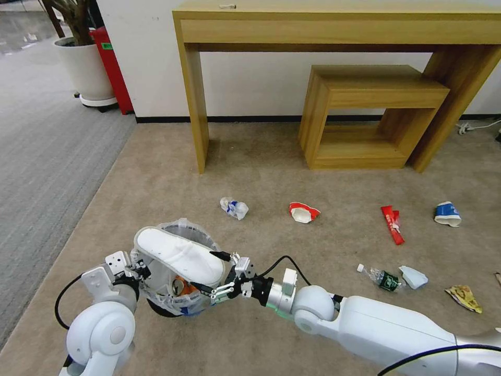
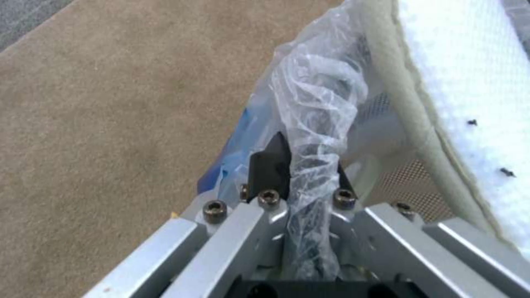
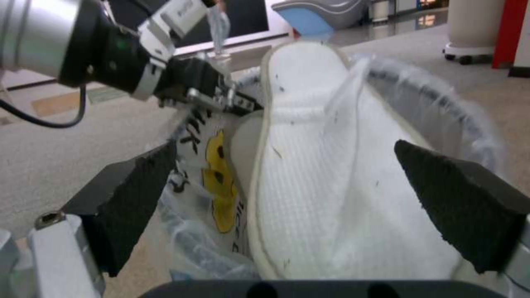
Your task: Pick up the trash bin and place the garbage on the floor into it.
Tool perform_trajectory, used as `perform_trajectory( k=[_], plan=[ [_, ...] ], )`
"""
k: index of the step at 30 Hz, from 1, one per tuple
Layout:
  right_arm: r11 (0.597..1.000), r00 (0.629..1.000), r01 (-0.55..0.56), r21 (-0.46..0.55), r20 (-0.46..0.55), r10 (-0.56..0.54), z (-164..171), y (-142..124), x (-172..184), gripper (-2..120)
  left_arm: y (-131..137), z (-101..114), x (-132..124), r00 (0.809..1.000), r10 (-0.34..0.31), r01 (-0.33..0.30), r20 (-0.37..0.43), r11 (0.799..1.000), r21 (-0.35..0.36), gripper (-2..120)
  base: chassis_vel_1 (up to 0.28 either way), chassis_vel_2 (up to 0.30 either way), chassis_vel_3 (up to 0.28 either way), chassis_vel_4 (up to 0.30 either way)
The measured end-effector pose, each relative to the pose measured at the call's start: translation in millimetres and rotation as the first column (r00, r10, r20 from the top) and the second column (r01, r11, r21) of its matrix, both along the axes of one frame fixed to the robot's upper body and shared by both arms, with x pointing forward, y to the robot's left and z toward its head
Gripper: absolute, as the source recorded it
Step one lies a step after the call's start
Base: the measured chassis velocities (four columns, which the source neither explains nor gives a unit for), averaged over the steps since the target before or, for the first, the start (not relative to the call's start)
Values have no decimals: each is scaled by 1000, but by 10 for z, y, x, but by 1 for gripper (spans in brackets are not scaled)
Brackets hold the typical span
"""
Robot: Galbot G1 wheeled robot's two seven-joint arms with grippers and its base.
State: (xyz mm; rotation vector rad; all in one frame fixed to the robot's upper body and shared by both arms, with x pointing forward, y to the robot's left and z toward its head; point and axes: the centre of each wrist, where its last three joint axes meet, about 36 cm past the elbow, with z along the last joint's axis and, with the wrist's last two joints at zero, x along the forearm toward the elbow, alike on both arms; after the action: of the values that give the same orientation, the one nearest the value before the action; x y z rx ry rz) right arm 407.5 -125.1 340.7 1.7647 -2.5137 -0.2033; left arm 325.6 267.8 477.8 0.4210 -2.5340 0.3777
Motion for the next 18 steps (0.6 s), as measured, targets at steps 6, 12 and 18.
perform_trajectory(
  k=[6, 12, 18],
  plan=[
    [1000, 1000, 0, -8, -5, 0, -56, 29, 26, 100, -20, 37, -27, 1000, -7, 7, 8, 1000, -2, 1, 0, 0, 0, 0],
    [1000, 1000, 20, -4, 6, -20, -62, 18, 99, 100, -33, 60, -58, 1000, -12, 12, 11, 1000, -1, 1, 0, 0, 0, 0],
    [999, 999, 37, 1, 12, -37, -54, -23, 125, 100, -36, 77, -72, 1000, -16, 16, 13, 1000, 3, 1, 0, 0, 0, 0]
  ],
)
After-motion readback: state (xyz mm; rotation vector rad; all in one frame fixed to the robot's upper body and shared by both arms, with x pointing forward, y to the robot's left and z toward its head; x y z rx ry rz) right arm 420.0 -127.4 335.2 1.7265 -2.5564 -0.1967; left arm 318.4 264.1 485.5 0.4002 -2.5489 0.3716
